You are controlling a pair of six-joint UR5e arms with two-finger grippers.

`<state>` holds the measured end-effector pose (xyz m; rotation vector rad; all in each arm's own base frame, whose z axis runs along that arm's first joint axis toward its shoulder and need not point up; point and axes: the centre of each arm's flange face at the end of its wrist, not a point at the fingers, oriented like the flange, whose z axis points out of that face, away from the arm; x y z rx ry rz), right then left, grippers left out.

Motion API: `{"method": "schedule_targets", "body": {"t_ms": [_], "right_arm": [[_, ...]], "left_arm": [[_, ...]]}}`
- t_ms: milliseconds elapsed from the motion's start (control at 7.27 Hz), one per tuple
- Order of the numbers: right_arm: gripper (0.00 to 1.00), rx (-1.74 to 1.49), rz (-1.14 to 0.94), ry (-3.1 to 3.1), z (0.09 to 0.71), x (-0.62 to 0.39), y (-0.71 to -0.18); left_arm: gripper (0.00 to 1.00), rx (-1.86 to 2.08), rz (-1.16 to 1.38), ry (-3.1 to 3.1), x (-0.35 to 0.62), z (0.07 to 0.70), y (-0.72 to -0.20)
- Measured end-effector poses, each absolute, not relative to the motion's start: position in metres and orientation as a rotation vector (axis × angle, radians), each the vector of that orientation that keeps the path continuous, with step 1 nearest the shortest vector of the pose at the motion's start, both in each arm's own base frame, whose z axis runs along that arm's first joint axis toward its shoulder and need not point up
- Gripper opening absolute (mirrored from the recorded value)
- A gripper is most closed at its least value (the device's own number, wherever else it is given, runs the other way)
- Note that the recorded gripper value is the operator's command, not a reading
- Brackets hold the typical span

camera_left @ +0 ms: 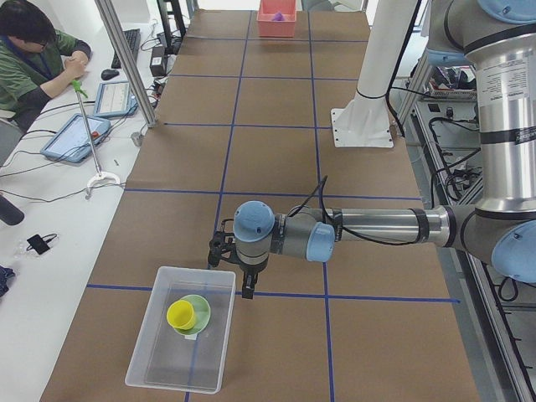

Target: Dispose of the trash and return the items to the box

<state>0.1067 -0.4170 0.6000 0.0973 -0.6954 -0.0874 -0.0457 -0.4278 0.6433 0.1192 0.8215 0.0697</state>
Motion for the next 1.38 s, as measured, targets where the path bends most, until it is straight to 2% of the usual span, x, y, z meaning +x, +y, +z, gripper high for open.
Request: {"method": "schedule_targets", "body": {"t_ms": [1375], "right_arm": [[1.0, 0.123, -0.098, -0.696, 0.587, 0.106, -0.417]], "left_arm": [[0.99, 0.115, 0.07, 0.822, -0.045, 0.645, -0.43]]}}
